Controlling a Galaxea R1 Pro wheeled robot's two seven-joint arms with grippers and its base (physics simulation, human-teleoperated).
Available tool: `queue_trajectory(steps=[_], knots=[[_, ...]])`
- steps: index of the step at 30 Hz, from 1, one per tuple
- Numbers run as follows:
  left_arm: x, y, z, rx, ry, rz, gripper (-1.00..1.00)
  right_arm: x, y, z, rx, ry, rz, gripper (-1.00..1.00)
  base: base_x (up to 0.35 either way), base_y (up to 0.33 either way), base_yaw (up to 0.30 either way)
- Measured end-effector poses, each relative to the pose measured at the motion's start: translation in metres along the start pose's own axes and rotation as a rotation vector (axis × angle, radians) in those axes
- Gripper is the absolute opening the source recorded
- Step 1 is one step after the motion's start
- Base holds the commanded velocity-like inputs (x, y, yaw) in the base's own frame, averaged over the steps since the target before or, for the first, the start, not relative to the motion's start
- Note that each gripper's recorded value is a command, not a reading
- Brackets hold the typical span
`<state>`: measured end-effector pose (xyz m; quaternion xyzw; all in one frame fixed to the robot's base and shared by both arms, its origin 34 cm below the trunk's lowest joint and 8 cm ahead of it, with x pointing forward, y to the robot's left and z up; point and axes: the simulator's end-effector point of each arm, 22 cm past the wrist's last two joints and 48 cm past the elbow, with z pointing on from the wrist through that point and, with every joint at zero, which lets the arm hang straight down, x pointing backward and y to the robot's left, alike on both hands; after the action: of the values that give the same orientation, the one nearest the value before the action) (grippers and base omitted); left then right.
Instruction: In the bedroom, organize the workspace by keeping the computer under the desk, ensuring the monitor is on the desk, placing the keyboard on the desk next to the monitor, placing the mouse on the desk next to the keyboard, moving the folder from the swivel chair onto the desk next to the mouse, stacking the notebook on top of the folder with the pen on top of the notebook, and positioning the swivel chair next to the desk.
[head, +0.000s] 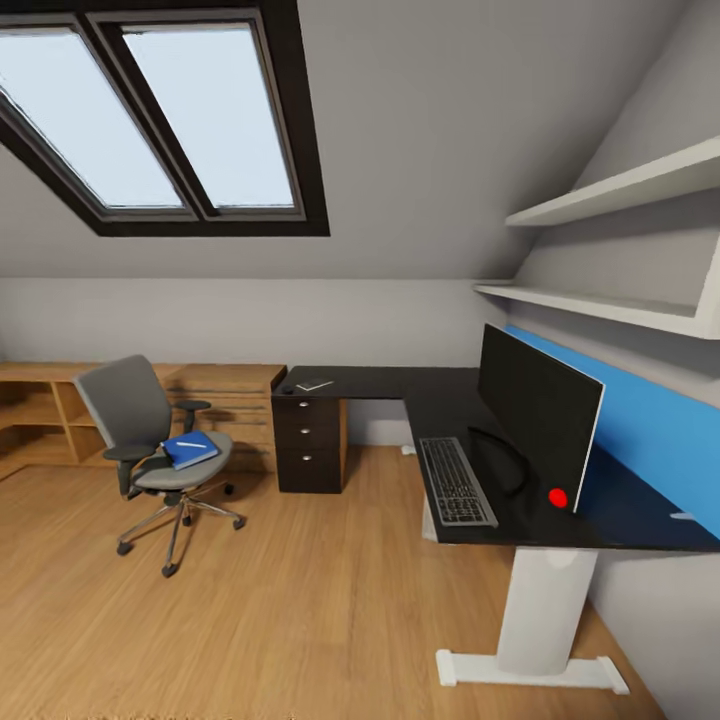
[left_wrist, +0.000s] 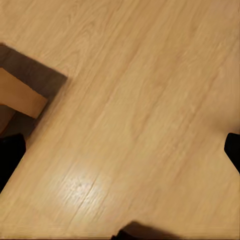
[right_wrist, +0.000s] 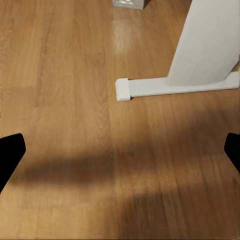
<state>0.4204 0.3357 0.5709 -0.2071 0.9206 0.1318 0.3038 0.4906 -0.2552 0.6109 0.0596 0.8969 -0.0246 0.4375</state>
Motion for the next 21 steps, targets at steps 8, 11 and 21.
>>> queue_trajectory(steps=[8, 11, 21], knots=[[-0.022, -0.006, -0.014, 0.1, -0.184, -0.037, 1.0, -0.026, 0.01, -0.034, -0.016, -0.25, 0.026, 1.0, 0.0, 0.0, 0.283], [-0.025, -0.006, -0.015, 0.104, -0.198, -0.039, 1.0, -0.028, 0.011, -0.041, -0.018, -0.294, 0.033, 1.0, 0.01, 0.0, 0.283], [-0.02, -0.006, -0.015, 0.105, -0.185, -0.038, 1.0, -0.031, 0.011, -0.047, -0.021, -0.328, 0.033, 1.0, 0.258, 0.07, 0.283]])
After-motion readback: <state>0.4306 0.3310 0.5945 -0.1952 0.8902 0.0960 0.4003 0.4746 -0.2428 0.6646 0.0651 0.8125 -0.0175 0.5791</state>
